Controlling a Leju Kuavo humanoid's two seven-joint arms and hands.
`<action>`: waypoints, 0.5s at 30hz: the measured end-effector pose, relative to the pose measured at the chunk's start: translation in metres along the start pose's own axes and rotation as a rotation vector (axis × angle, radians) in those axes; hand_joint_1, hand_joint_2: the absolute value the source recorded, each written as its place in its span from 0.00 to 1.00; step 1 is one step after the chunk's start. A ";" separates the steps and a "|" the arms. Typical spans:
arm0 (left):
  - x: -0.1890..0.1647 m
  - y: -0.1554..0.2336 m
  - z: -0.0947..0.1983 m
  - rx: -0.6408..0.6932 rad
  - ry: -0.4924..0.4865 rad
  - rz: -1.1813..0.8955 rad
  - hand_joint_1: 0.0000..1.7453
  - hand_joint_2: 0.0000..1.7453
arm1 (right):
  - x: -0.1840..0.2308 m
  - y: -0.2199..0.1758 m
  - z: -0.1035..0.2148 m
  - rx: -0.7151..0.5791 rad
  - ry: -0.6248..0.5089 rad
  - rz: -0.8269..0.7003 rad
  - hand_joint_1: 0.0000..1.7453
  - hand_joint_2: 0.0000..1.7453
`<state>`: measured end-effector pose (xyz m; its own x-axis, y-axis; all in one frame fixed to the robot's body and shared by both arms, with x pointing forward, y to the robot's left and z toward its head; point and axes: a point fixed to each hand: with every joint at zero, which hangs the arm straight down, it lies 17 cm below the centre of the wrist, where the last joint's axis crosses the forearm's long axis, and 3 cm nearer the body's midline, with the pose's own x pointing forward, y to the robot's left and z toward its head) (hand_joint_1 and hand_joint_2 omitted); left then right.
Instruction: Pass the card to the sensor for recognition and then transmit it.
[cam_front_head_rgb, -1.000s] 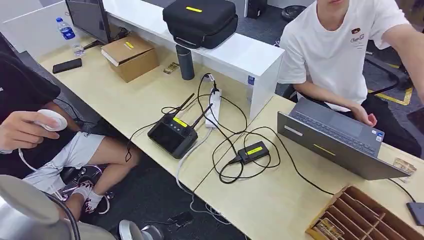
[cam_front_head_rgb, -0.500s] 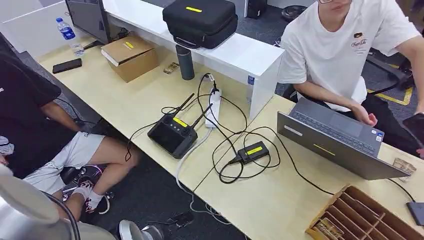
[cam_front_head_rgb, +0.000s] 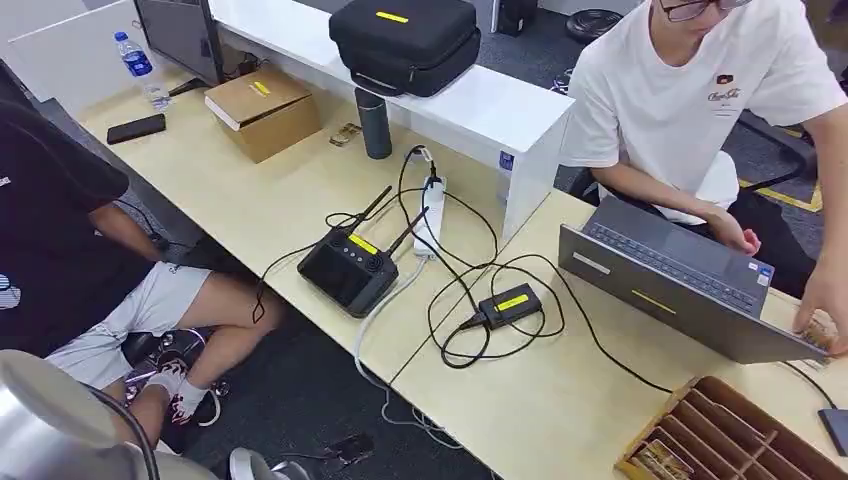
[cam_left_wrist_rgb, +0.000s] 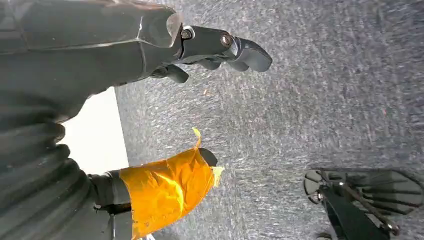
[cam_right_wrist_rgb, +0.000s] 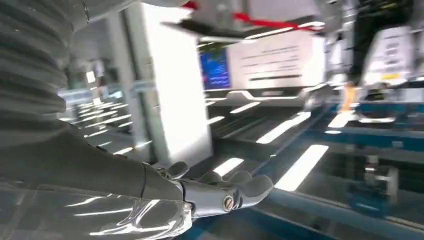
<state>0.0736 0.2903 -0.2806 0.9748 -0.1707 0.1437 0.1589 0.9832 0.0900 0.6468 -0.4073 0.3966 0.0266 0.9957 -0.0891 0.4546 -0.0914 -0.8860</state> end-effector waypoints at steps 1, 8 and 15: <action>-0.001 0.000 0.000 0.001 0.003 0.002 0.00 1.00 | -0.022 -0.002 0.003 0.003 0.025 0.021 0.00 1.00; -0.010 0.002 0.000 0.009 0.037 0.034 0.00 1.00 | -0.196 -0.031 0.047 0.036 0.221 0.180 0.00 1.00; -0.014 0.004 0.000 0.017 0.060 0.066 0.00 1.00 | -0.342 -0.041 0.145 0.122 0.436 0.297 0.00 1.00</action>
<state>0.0609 0.2964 -0.2824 0.9908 -0.1010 0.0905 0.0919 0.9908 0.0994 0.4896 -0.7466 0.3974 0.5172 0.8389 -0.1696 0.2652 -0.3455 -0.9001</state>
